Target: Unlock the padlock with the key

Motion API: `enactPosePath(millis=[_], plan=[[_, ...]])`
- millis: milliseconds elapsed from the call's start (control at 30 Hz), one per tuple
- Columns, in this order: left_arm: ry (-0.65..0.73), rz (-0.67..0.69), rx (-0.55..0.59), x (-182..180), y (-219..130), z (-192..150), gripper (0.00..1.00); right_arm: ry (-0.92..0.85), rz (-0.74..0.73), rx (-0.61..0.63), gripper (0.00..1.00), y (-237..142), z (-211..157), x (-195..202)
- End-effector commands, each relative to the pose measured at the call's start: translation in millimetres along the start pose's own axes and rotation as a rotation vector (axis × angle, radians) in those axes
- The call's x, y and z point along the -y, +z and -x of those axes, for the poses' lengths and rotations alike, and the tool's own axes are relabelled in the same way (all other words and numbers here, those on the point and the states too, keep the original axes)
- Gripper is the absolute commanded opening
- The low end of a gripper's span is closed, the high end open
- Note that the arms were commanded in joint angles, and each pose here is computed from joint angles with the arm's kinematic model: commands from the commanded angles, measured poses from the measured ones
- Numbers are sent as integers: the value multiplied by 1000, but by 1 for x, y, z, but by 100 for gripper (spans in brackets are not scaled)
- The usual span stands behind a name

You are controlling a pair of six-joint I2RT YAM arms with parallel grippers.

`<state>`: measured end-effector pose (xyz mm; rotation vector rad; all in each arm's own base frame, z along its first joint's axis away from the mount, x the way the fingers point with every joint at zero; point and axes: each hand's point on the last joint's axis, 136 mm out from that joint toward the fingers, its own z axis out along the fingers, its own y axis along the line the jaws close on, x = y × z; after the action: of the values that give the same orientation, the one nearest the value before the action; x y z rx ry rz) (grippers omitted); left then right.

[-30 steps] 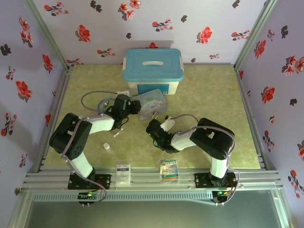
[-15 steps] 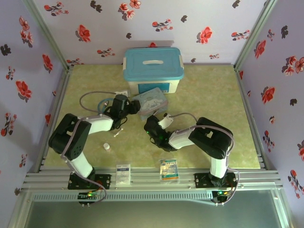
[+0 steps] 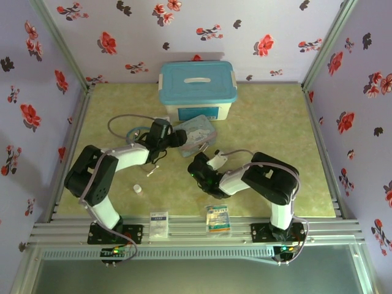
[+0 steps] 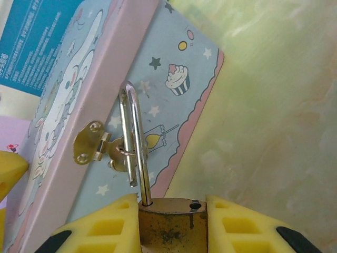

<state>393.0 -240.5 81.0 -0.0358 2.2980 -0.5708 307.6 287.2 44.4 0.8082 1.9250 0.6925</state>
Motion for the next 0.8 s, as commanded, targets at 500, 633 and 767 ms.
enactPosePath(millis=[500, 633, 767], plan=[[-8, 220, -134, -83, 22, -65, 40, -35, 210, 48, 14, 1, 52, -42], [1, 208, -127, -77, 20, -59, 41, -228, -52, 16, 11, 0, 50, -25], [8, 204, -124, -75, 18, -56, 41, -116, -74, 81, 10, -2, 64, 9]])
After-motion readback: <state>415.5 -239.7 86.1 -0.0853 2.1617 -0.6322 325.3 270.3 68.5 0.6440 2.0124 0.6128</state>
